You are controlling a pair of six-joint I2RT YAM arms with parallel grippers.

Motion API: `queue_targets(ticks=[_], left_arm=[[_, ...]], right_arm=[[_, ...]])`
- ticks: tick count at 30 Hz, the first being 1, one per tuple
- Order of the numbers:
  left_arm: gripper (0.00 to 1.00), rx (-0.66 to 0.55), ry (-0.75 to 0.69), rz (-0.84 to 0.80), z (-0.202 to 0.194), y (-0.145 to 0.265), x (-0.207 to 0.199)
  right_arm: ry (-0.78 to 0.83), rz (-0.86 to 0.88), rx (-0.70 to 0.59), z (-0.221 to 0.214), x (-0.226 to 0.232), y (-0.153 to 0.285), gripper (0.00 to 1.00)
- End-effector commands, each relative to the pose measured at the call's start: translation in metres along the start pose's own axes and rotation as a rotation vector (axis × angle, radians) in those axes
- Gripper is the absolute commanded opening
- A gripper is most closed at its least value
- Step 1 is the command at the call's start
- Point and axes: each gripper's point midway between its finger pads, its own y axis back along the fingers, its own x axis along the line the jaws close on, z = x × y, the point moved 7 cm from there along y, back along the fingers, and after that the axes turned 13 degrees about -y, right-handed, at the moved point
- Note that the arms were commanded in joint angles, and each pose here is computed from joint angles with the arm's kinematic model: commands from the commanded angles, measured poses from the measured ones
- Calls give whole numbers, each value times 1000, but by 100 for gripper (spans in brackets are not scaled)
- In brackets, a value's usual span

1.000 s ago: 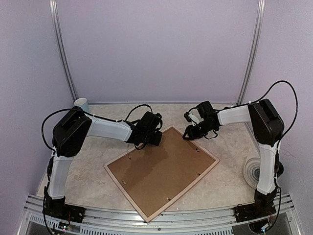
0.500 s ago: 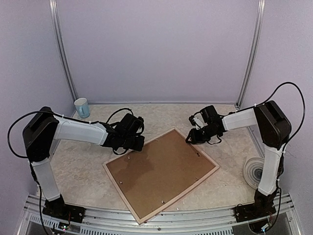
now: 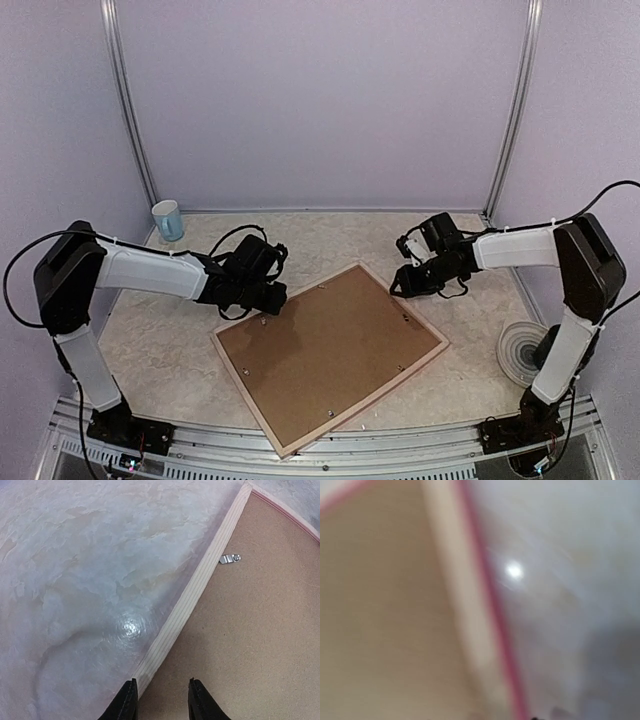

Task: Put the photo into the frame
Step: Hold the photo frame at the center of the board.

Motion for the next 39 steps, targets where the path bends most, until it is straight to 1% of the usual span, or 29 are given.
queue_targets(ticks=[1,5,10,12,18,20,23,26,31,34,39], left_arm=[[35,-55,-101,-82,26,-14,-1],[35,-58,-159,-142,29,-30,-1],[33,-62,-221,-193,29,-42,-2],[31,-58,-236,-187,30,-44,1],[26,-51,-251,-193,27,-52,7],[25,-48,-254,-196,24,-54,8],[24,-41,-260,-193,21,-56,9],[28,-31,-259,-183,18,-58,11],[30,-50,-238,-165,15,-55,18],[32,-62,-235,-159,16,-52,21],[33,-79,-241,-159,19,-53,22]], right_arm=[[217,127,-69,23,51,25,45],[335,243,-72,31,87,22,48],[459,321,-50,45,126,2,48],[465,332,-22,49,131,-16,48],[483,399,39,52,150,-50,48],[516,397,60,50,152,-61,47],[518,407,93,45,152,-72,47],[513,414,114,42,150,-80,47],[503,408,150,35,146,-91,47],[493,396,161,32,143,-98,47],[481,373,170,33,140,-109,46]])
